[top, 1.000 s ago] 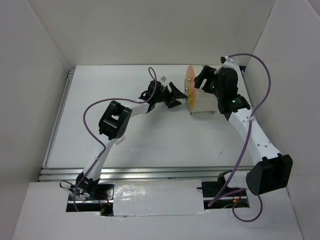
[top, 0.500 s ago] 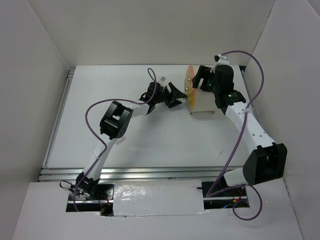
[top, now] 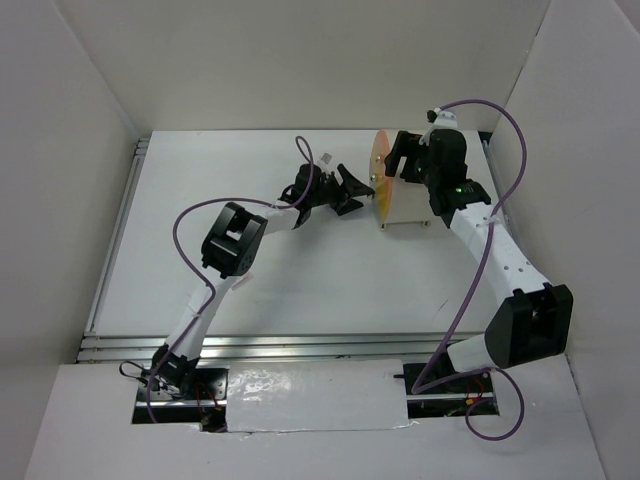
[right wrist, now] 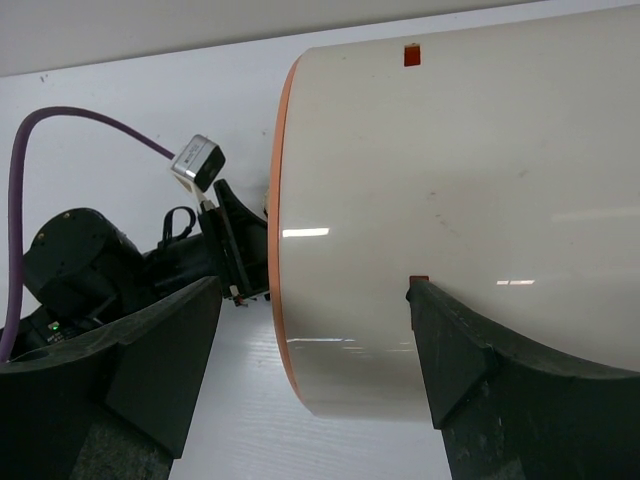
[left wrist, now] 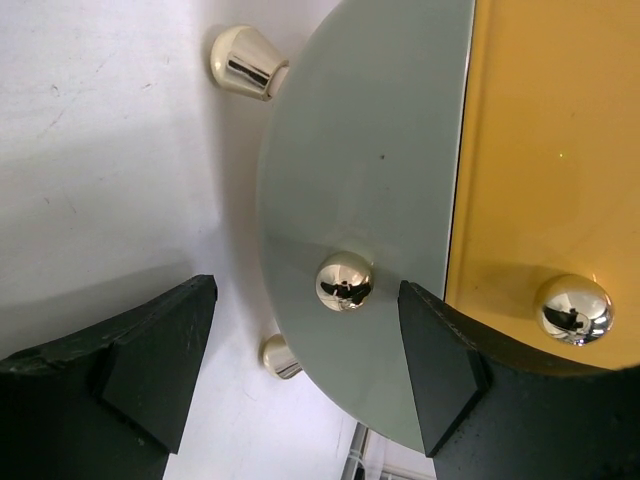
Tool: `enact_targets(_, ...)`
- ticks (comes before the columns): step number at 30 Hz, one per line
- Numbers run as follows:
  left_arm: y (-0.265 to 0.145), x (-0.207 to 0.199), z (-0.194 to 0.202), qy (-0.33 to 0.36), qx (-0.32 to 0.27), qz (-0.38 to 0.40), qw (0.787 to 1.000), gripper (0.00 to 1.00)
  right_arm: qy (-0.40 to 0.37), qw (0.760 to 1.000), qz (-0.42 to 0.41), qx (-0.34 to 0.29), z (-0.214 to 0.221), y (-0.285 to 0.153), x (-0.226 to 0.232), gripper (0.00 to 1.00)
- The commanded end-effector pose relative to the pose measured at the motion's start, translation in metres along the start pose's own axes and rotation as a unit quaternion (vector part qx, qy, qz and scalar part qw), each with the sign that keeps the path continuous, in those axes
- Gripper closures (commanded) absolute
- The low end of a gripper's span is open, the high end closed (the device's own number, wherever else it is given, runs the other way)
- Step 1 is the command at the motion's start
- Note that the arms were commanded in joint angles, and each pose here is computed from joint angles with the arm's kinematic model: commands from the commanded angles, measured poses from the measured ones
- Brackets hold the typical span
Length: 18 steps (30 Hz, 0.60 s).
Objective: Organize the makeup
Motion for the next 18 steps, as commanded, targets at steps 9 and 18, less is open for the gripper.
enact_targets(9, -0.002, -0.022, -0.009, 0.022, -0.004, 0.036, 0.999, 0.13, -0.003, 0.999, 0.02, 0.029, 0.019, 0.007, -0.011, 0.16)
enact_targets(18, -0.003, -0.025, -0.01, 0.024, -0.002, 0.043, 0.999, 0.09, 0.007, 0.999, 0.013, 0.046, 0.033, 0.009, -0.01, 0.16)
Point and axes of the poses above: each gripper's point midway between its finger pads, its own y axis out along the fingers, its own x axis along the line the jaws close on, z = x × y, the point moved 5 cm from there along -y, back along the fingers, and after that the axes turned 2 degrees about -y, right-handed, at the moved point
